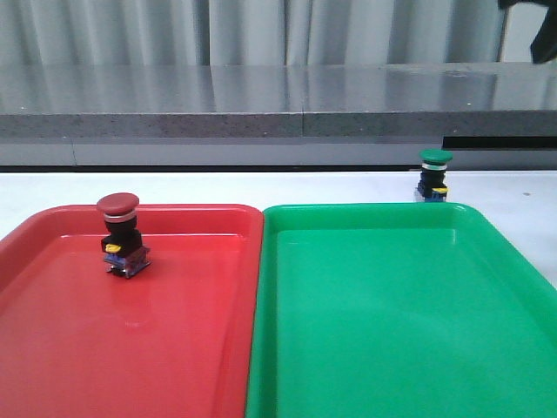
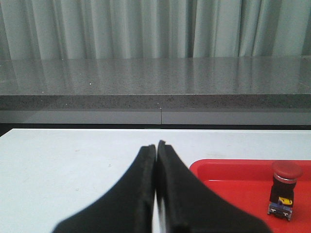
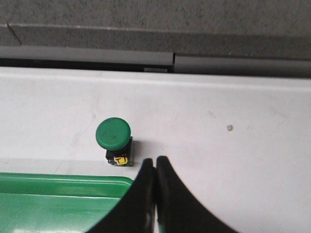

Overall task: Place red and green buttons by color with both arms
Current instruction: 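Lower the right gripper over the green-capped button and close on it, then lift the green-capped button and lower it into the green tray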

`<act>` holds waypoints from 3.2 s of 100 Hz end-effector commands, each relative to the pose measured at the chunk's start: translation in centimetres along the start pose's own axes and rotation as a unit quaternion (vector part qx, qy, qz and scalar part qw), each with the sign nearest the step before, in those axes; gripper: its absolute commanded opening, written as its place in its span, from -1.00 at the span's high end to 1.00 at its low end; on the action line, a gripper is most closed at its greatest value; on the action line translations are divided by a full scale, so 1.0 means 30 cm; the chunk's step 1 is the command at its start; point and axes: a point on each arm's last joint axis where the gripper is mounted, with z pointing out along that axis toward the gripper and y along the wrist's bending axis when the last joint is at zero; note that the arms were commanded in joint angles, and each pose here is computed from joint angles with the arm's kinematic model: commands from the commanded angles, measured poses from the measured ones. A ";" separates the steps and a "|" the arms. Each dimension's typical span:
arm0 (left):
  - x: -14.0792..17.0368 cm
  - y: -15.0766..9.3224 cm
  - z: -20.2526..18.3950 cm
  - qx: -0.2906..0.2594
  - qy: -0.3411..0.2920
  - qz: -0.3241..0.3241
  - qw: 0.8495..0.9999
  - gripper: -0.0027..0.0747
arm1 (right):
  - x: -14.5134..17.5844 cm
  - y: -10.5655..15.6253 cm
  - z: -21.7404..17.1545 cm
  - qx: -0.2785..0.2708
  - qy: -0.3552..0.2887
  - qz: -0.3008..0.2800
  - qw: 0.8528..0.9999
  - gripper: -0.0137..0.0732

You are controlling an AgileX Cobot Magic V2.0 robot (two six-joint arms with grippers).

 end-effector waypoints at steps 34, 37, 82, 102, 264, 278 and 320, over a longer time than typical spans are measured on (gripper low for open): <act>-0.003 -0.003 -0.007 0.008 -0.045 -0.002 0.999 0.98 | -0.058 0.088 0.103 -0.035 -0.069 -0.014 0.997 -0.75; -0.003 -0.003 -0.007 0.008 -0.045 -0.002 0.999 0.98 | -0.058 0.093 0.108 -0.037 -0.072 -0.015 0.997 -0.75; -0.003 -0.003 -0.007 0.008 -0.045 -0.002 0.999 0.98 | -0.072 0.105 0.261 -0.036 -0.034 -0.001 0.999 -0.60; -0.003 -0.003 -0.007 0.008 -0.045 -0.002 0.999 0.98 | -0.050 0.131 0.317 -0.041 -0.012 -0.004 0.999 -0.60; -0.003 -0.003 -0.007 0.008 -0.045 -0.002 0.999 0.98 | -0.064 0.214 0.075 -0.069 0.015 0.004 0.998 0.16; -0.003 -0.003 -0.007 0.008 -0.045 -0.002 0.999 0.98 | 0.006 0.269 0.057 -0.090 0.020 0.007 0.996 0.16; -0.003 -0.003 -0.007 0.008 -0.045 -0.002 0.999 0.98 | 0.144 0.385 0.057 -0.136 0.028 -0.001 0.990 0.16</act>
